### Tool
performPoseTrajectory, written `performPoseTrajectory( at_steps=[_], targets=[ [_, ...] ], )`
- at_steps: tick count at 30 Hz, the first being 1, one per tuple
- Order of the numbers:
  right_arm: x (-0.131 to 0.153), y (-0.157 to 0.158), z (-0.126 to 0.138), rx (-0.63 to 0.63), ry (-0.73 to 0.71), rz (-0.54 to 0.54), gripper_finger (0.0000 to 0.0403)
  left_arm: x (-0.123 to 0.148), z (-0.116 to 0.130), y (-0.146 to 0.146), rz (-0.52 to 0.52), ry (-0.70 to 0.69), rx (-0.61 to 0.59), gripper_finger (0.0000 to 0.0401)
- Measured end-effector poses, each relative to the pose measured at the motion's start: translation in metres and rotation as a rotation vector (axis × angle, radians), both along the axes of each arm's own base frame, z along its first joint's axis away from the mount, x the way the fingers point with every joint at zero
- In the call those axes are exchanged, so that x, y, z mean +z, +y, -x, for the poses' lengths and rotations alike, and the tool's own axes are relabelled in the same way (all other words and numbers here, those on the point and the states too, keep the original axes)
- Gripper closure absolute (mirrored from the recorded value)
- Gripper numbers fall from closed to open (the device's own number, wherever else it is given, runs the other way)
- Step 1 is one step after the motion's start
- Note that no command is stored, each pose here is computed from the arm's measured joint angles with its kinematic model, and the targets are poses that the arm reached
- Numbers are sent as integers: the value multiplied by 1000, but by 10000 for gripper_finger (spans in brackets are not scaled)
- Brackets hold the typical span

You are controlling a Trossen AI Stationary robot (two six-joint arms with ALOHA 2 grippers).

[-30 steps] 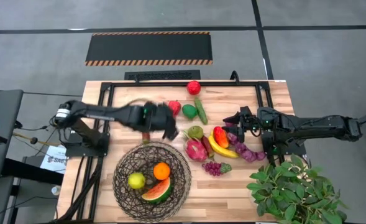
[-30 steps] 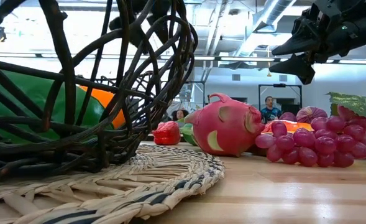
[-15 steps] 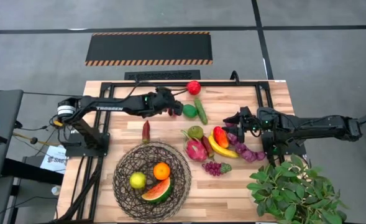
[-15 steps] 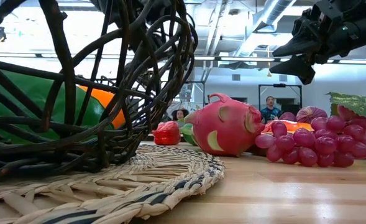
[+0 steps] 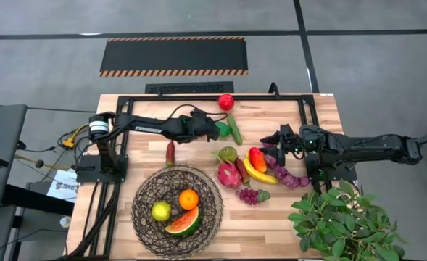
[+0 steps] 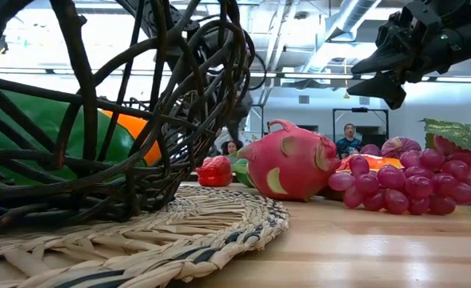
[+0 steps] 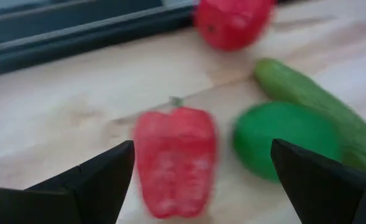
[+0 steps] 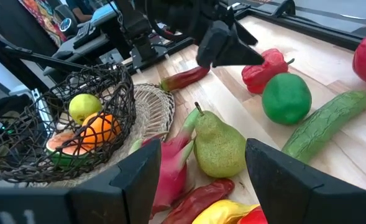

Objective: Build produce basket
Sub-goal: Put the bell pepper into the woven basket

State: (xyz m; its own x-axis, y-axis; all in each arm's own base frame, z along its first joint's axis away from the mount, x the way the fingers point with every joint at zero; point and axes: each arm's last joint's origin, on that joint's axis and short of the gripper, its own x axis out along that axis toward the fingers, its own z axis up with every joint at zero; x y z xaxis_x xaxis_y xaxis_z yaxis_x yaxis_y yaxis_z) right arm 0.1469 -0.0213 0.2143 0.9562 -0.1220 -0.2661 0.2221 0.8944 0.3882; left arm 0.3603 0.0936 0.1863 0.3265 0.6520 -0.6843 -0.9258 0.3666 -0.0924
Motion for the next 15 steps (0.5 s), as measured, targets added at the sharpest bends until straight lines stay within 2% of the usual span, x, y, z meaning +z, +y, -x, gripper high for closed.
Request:
performPoseTrajectory(
  at_steps=[7,15],
  targets=[
    [0,-1,0,-2,3,25,148,-6,-1,8,-6,9,21,40],
    [0,-3,1,-11,8,24,148,-45,-8,13,65,55,32,40]
  ],
)
